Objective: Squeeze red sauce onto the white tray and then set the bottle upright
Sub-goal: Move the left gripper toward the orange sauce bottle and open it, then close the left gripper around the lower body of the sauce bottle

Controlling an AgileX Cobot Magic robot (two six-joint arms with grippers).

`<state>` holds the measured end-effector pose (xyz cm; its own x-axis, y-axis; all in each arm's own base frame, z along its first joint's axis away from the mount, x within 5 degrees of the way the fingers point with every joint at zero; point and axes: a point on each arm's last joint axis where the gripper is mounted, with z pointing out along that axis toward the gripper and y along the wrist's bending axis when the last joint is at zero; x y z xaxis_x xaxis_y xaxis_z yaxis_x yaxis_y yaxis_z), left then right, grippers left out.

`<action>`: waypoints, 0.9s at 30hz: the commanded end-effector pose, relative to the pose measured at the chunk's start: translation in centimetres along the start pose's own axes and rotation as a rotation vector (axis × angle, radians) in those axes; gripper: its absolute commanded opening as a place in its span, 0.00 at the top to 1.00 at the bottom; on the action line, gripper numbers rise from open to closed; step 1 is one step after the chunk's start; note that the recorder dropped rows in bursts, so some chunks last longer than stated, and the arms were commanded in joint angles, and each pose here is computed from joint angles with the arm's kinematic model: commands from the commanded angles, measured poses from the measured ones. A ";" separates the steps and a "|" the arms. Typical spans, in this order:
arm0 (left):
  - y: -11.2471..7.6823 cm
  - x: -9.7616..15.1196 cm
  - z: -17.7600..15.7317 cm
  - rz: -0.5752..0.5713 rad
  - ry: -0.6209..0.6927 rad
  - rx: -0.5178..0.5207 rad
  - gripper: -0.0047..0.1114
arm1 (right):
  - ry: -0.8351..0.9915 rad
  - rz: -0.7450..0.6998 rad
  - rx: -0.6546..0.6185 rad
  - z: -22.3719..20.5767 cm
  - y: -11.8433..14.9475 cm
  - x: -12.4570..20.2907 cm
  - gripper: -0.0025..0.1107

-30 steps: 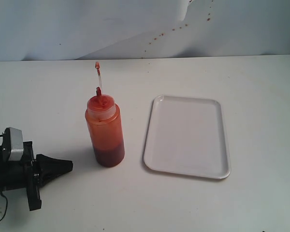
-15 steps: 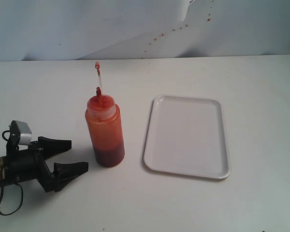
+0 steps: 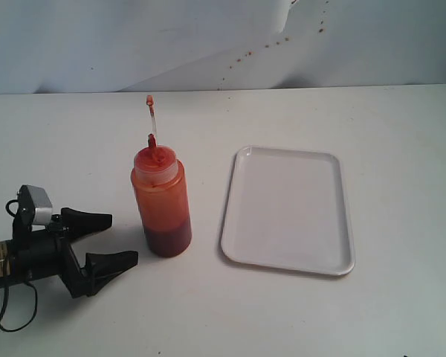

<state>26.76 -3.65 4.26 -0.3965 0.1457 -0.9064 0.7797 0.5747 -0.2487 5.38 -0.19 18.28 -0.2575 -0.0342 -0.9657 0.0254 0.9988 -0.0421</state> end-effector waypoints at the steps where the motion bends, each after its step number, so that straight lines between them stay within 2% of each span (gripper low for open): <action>1: 0.2 -0.1 0.1 0.020 -0.007 -0.015 0.06 | -0.014 0.006 0.005 0.0 0.0 0.0 0.98; 4: 0.2 -0.1 0.1 0.019 -0.008 -0.019 0.06 | -0.014 0.006 0.005 0.0 0.0 0.0 0.98; 8: 0.2 -0.1 0.1 0.100 -0.008 -0.020 0.06 | -0.014 0.006 0.005 0.0 0.0 0.0 0.98; 12: 0.5 -0.3 0.2 0.128 -0.014 -0.023 0.06 | -0.014 0.006 0.005 0.0 0.0 0.0 0.98; 21: 1.1 -1.1 0.7 0.198 -0.013 0.074 0.06 | -0.014 0.006 0.005 0.0 0.0 0.0 0.98; 27: 1.2 -1.3 0.8 0.220 -0.018 0.069 0.06 | -0.014 0.006 0.005 0.0 0.0 0.0 0.98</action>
<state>28.51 -3.61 4.79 -0.2198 0.2420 -0.9450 0.8710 0.4849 -0.0784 5.38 -0.19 18.28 -0.2575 -0.0342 -0.9657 0.0254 0.9988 -0.0421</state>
